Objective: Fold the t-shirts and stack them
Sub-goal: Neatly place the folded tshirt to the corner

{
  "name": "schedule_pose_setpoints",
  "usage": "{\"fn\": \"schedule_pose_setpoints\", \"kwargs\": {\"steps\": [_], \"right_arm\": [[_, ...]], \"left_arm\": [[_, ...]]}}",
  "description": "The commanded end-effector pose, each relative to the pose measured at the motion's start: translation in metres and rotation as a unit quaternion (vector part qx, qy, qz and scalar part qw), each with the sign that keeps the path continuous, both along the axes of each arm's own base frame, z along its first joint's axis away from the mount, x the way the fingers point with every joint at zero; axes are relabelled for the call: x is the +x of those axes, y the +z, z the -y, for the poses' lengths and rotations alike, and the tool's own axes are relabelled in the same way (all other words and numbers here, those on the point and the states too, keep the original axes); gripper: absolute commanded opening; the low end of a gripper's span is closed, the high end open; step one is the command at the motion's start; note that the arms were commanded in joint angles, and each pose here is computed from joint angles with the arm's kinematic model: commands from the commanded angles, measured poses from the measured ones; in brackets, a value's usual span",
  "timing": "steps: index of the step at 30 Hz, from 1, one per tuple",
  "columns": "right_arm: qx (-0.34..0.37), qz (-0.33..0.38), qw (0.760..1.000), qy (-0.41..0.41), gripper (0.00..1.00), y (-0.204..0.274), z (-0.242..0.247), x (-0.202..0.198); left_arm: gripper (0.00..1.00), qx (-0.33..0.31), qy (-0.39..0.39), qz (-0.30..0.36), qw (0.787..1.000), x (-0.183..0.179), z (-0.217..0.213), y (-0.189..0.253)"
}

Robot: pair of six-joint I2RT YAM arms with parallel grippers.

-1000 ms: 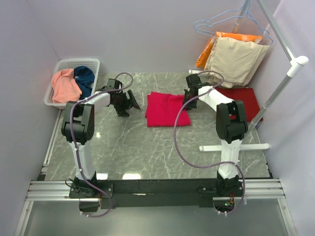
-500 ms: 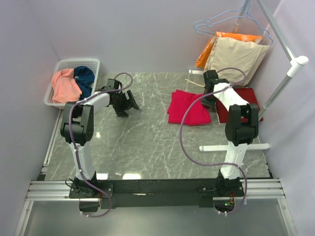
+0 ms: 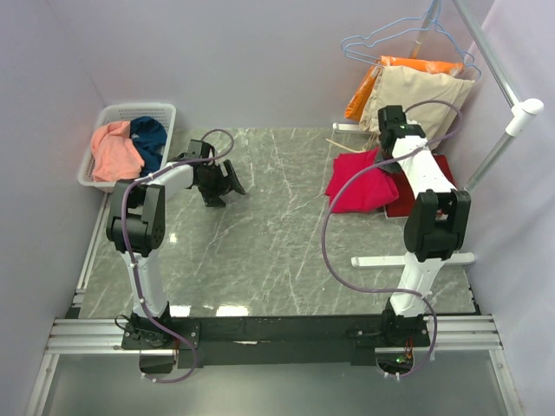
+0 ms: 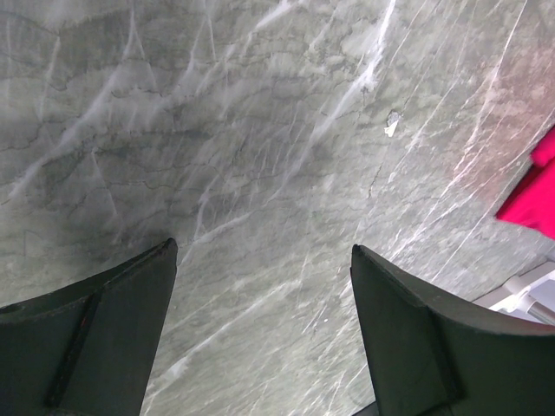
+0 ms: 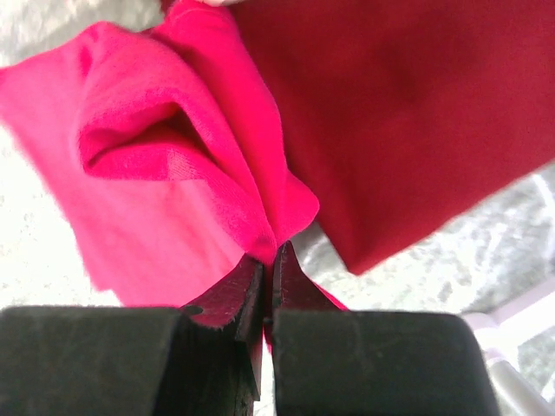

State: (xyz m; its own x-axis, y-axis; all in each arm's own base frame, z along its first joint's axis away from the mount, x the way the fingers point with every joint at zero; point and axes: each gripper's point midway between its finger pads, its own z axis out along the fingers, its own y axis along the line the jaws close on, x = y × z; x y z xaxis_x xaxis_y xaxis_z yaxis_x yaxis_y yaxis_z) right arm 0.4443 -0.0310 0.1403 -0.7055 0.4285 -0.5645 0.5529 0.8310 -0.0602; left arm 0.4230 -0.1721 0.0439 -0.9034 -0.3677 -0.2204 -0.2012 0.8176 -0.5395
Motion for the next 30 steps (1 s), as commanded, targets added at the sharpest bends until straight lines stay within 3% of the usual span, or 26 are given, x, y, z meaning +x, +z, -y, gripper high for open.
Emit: {"fn": "schedule_pose_setpoints", "kwargs": {"steps": [1, 7, 17, 23, 30], "right_arm": [[-0.038, 0.079, 0.995, -0.053, 0.0, 0.07, 0.025, -0.003], [-0.096, 0.085, 0.985, -0.118, 0.0, 0.093, 0.052, -0.008], [-0.126, 0.142, 0.963, -0.189, 0.0, 0.134, 0.07, -0.001], [-0.145, 0.144, 0.952, -0.229, 0.0, 0.136, 0.079, -0.005], [-0.185, 0.088, 0.944, -0.26, 0.0, 0.102, 0.091, -0.013]], "left_arm": [[0.87, 0.003, -0.009, 0.025, 1.0, 0.001, -0.001, 0.018], [0.86, 0.007, -0.009, 0.025, 1.0, 0.002, -0.002, 0.017], [0.86, 0.012, -0.01, 0.024, 1.0, 0.0, -0.004, 0.016], [0.86, 0.013, -0.01, 0.02, 1.0, 0.001, -0.004, 0.013], [0.86, 0.017, -0.011, 0.018, 1.0, 0.001, -0.004, 0.011]]}}
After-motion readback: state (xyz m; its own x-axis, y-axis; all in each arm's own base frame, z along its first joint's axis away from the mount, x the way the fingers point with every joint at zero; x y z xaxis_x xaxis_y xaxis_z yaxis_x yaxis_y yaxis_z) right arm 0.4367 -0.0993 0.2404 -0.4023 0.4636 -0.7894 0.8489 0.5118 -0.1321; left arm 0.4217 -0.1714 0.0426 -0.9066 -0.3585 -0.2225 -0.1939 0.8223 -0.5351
